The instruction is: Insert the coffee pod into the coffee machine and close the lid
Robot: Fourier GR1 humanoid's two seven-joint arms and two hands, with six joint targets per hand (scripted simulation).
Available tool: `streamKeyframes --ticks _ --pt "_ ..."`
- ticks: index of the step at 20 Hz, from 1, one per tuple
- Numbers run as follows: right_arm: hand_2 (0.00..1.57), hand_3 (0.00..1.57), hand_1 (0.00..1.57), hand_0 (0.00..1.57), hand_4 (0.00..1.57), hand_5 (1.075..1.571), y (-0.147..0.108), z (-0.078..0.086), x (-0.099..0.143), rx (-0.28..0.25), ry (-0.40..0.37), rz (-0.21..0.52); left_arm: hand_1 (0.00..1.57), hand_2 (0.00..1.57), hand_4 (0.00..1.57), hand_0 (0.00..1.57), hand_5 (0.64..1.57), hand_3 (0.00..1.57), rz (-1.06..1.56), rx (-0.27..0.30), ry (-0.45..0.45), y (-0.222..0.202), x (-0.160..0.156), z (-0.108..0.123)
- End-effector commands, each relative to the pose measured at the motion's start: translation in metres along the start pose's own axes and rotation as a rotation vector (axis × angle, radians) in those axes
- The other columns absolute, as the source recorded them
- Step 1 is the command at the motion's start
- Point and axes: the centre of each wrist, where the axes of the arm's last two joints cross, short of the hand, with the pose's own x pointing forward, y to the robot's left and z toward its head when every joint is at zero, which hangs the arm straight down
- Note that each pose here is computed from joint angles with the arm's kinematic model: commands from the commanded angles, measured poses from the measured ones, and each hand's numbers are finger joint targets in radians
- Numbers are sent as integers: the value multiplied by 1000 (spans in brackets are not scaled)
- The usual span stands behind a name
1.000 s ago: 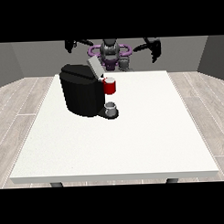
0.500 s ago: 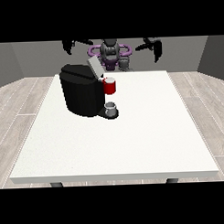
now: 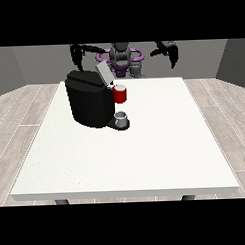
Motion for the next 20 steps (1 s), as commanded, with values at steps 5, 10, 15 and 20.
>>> streamKeyframes --ticks 5,10,15,20 --pt "0 0 0 0 0 1571 27 -15 4 51 -9 24 0 0 301 0 1571 0 -28 26 -64 -11 21 16" --pt "0 0 0 0 0 1571 28 -29 25 75 -74 53 0 0 338 0 1571 0 -38 31 -127 11 46 20" --pt "0 0 0 0 0 1571 33 -32 31 149 -78 65 0 0 362 0 1571 0 -36 88 -120 3 40 35" --pt "0 0 0 0 129 1571 70 -31 43 195 -99 85 0 0 309 0 1571 0 -57 160 -123 54 37 50"
